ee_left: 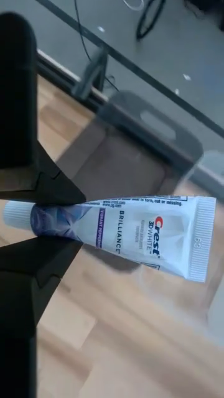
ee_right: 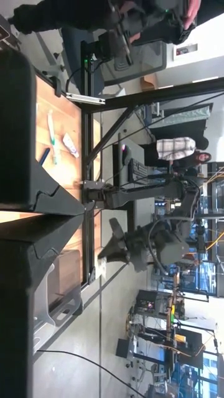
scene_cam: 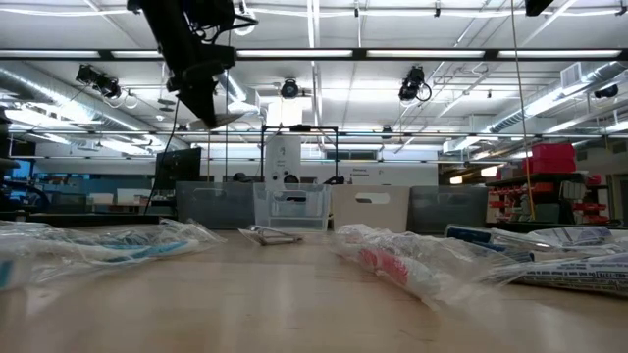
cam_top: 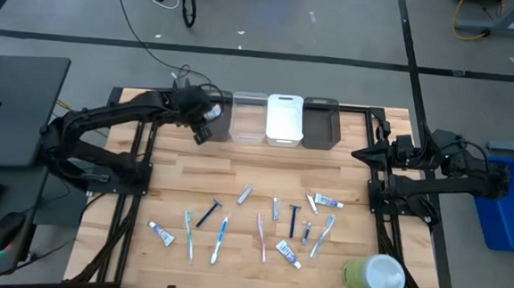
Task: Pick & Place Travel size toiletries
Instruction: Put the white toothpaste into the left black bin
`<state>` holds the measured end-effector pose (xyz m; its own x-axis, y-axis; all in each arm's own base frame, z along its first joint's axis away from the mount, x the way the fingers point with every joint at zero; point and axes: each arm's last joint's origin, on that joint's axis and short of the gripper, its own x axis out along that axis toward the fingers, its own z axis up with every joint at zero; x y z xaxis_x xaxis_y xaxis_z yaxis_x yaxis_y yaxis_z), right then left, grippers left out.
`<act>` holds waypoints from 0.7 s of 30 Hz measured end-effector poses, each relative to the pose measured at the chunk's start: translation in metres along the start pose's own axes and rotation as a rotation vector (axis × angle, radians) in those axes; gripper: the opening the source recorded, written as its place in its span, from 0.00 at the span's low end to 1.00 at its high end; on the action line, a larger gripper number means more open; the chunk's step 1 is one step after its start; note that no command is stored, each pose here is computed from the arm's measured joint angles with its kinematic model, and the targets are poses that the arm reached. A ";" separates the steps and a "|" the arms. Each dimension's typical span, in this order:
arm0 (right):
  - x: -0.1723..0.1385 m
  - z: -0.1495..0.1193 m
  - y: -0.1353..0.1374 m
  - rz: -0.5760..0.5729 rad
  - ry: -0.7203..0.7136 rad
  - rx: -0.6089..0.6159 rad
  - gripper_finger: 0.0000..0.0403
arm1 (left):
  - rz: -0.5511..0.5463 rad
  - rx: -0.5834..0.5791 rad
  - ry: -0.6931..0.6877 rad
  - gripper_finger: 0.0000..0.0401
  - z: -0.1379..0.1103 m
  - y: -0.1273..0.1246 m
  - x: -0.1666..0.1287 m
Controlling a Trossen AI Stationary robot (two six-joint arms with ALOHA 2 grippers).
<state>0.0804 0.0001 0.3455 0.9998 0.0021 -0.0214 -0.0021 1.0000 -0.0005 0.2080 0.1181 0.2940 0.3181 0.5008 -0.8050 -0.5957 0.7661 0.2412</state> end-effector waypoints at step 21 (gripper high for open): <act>0.000 0.000 0.000 0.000 0.000 0.000 0.03 | 0.109 -0.151 -0.005 0.21 0.001 0.048 0.011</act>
<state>0.0804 0.0000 0.3455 0.9998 0.0019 -0.0215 -0.0019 1.0000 -0.0005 0.1831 0.1609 0.2971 0.2489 0.5803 -0.7755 -0.7306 0.6381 0.2429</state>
